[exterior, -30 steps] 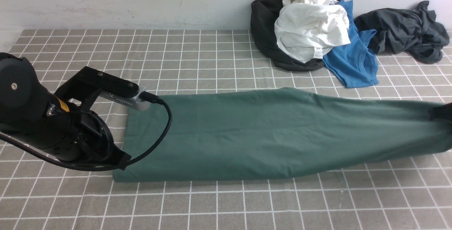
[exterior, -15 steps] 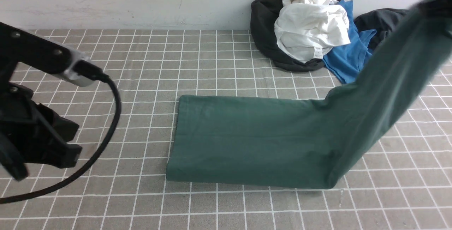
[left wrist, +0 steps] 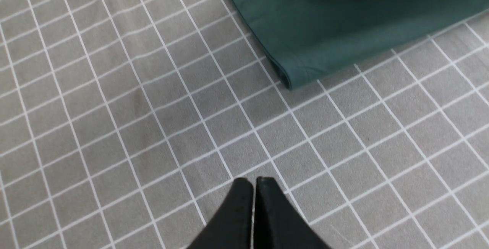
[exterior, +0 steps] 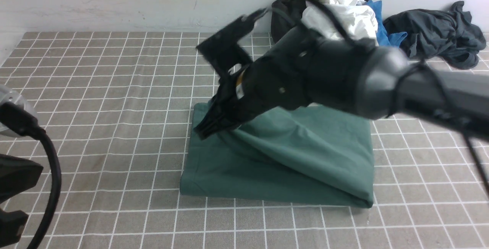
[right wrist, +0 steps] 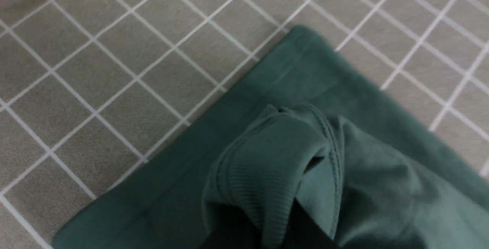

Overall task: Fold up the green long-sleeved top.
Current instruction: Use the right arm to drag the right edge of the fabric to the left and folds it over the left edge

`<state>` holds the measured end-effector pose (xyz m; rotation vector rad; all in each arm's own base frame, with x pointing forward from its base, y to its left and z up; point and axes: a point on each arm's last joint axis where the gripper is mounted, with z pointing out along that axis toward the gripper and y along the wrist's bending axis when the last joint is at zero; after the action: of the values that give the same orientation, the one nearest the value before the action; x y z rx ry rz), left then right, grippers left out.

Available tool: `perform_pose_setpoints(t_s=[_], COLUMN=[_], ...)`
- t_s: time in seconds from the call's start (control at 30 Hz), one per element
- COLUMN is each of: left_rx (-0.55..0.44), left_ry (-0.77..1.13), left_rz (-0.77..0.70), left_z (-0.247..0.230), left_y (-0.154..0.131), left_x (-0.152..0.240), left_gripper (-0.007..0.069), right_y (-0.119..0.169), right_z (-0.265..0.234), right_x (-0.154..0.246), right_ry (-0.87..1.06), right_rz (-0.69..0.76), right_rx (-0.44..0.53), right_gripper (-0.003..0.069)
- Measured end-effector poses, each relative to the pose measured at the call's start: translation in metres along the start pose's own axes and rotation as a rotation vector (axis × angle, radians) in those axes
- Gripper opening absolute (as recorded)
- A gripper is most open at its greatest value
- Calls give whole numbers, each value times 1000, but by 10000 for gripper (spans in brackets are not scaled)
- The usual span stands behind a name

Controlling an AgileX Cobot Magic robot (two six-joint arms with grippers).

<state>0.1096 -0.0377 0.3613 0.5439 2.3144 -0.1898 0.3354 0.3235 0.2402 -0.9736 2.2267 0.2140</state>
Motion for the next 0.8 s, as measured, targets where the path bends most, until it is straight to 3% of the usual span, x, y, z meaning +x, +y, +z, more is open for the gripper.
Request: perform_pose_setpoints(t_s=[0.13,0.2,0.27,0.33,0.47,0.63,0.8], left_rx=[1,3,0,-2,-14,-33,-35], left_ry=[12,20,21,22,25,30,31], left_rz=[2,2,3,4,11,21,22], left_z=[0,0,0,0,0,0,0], left_y=[0,0,0,0,1,3,3], left_x=[1,2,2,2,2,3,3], left_gripper=[-8,-8,-8,-8,-8,-8,-8], right_y=[11,13,11,8,-6,-46,-62], right_z=[28,27,14,-5,-34,-25,28], right_x=[3,-1,-15,-26,-40,-30,-1], right_ry=[41,60,67,69,60,123,243], right_rz=[57,83,81,52,-34,17,94], right_rx=[-49,-71,-79,-68,23,165,163], right_gripper=[101,189,324,422,535,569,569])
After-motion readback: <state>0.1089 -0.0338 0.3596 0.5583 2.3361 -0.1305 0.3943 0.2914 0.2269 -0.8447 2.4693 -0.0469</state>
